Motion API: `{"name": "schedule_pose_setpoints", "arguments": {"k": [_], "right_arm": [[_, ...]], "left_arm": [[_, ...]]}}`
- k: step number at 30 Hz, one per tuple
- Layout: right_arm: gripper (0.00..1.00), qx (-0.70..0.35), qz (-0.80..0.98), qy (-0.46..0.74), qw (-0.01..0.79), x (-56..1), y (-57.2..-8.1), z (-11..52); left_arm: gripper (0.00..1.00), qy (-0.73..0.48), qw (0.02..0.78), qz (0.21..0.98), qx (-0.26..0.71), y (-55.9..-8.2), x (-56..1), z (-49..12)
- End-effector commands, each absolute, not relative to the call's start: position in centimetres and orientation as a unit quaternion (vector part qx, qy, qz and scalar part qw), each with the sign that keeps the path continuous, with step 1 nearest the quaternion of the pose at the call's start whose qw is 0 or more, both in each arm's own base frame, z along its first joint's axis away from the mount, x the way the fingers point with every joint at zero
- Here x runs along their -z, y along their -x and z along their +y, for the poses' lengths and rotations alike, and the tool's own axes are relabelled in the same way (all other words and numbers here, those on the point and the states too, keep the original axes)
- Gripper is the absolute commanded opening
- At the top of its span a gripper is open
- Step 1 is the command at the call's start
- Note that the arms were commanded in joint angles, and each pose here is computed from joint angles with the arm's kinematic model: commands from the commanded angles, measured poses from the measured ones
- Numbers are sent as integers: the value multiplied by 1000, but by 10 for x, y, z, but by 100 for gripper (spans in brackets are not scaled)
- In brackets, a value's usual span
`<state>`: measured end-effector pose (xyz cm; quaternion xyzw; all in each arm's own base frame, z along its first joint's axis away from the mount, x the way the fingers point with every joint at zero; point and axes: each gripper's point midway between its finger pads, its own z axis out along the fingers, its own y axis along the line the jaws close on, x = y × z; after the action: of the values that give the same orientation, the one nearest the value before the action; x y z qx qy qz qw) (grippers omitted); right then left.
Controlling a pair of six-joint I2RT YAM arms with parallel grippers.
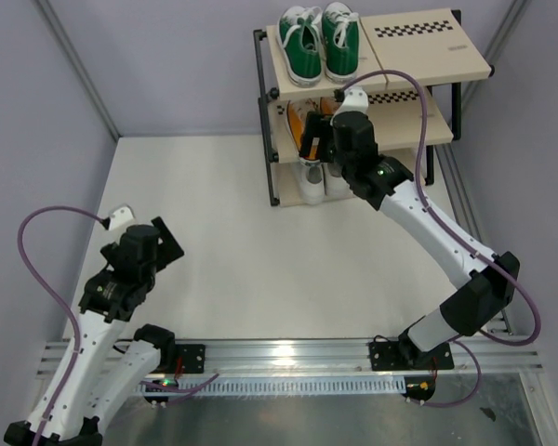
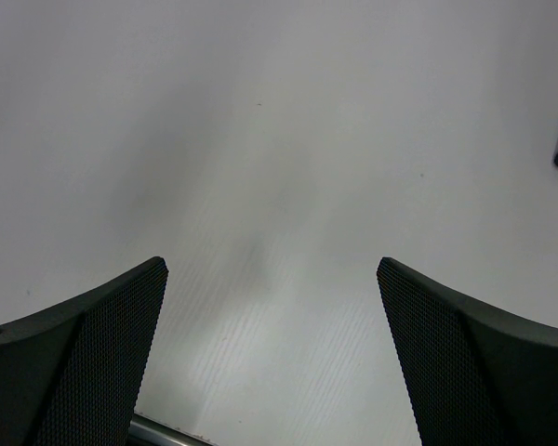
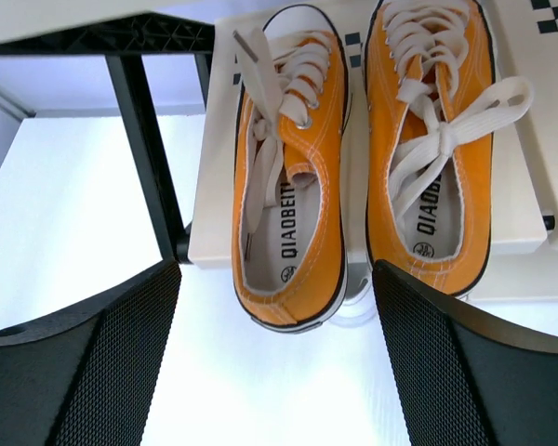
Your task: Place and organize the shoes onto the shoe shelf
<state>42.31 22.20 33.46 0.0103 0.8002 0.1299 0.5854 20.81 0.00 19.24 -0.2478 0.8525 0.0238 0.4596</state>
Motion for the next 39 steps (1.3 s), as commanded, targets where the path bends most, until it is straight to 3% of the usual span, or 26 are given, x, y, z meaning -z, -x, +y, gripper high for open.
{"name": "schedule_pose_setpoints", "arguments": {"k": [1, 12, 21, 39], "right_arm": [[88, -144, 805, 19, 576, -326, -411, 232], [83, -120, 820, 27, 559, -290, -421, 239], [58, -91, 814, 9, 573, -293, -440, 237], [57, -46, 817, 4, 575, -298, -445, 223]], "left_arm": [[99, 246, 477, 844, -14, -212, -199, -1], [99, 248, 487, 838, -9, -210, -202, 1], [99, 247, 486, 838, -12, -210, -202, 1], [99, 244, 484, 840, -10, -211, -201, 0]]}}
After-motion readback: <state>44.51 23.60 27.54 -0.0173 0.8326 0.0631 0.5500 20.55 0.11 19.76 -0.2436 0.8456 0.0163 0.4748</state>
